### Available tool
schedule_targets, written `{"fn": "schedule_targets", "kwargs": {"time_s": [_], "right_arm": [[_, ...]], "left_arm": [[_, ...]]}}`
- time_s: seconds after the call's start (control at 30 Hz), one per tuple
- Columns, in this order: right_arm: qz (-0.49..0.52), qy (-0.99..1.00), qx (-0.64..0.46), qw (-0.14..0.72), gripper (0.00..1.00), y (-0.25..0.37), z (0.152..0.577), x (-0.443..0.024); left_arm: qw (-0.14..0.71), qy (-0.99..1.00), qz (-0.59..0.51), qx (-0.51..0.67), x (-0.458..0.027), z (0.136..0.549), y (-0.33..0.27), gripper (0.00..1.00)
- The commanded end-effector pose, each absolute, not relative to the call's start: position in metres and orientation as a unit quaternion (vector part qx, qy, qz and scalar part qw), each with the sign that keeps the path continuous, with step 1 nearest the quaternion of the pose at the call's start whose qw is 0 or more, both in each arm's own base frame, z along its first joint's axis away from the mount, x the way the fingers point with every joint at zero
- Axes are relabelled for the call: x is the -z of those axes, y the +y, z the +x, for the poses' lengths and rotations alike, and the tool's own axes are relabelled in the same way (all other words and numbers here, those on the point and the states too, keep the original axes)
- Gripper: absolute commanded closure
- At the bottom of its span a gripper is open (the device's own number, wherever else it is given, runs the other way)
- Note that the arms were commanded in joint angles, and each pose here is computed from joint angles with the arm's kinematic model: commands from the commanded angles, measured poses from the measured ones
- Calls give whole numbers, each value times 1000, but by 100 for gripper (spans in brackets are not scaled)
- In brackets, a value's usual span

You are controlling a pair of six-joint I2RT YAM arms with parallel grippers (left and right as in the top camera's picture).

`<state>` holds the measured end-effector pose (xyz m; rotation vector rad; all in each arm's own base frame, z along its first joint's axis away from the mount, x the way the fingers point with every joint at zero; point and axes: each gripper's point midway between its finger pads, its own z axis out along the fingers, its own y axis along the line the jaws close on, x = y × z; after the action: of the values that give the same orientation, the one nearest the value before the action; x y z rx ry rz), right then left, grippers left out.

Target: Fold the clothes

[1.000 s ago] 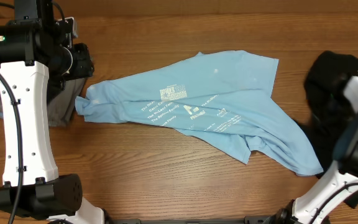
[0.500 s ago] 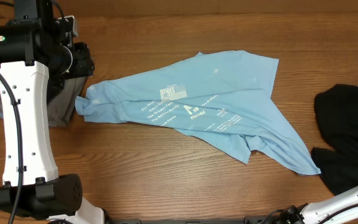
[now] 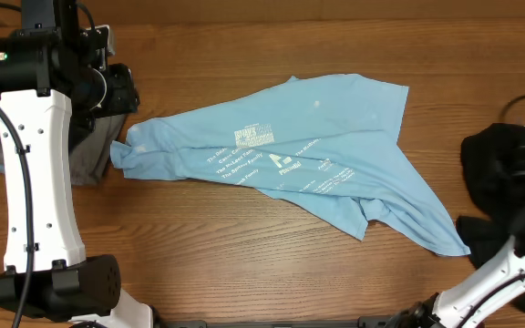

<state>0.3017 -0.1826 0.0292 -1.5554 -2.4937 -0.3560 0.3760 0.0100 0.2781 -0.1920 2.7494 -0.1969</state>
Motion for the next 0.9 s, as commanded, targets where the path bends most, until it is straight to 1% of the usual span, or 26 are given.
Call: {"fn": "schedule_targets", "kwargs": {"time_s": [0.0, 0.03, 0.1, 0.2, 0.37, 0.6, 0.67, 0.7, 0.77, 0.8, 0.87], "right_arm": [[-533, -832, 64, 141, 96, -171, 266, -3], [-538, -828, 52, 149, 96, -170, 258, 4], [-573, -801, -21, 171, 96, -186, 226, 15], [-625, -752, -113, 176, 96, -226, 189, 12], [-713, -679, -96, 145, 96, -276, 165, -1], [-757, -642, -65, 101, 96, -319, 162, -40], [-750, -655, -45, 83, 96, -324, 174, -53], [-735, -675, -10, 65, 96, -324, 188, -59], [-683, -724, 93, 14, 92, -312, 233, -75], [-636, -754, 163, -18, 87, -297, 262, -88], [-574, -784, 231, -43, 83, -271, 294, -102]], "left_arm": [[196, 976, -55, 74, -283, 377, 7, 48], [196, 976, -55, 74, -283, 377, 7, 48], [196, 976, -55, 74, -283, 376, 7, 48], [195, 976, -56, 74, -283, 376, 7, 48], [197, 976, -55, 74, -283, 377, 7, 46], [204, 975, -51, 73, -285, 380, 7, 44], [204, 975, -51, 73, -285, 380, 7, 44], [205, 975, -51, 73, -285, 380, 7, 44], [206, 974, -51, 73, -285, 381, 7, 44], [206, 974, -51, 73, -285, 381, 7, 43], [206, 974, -51, 73, -285, 381, 7, 42]]}}
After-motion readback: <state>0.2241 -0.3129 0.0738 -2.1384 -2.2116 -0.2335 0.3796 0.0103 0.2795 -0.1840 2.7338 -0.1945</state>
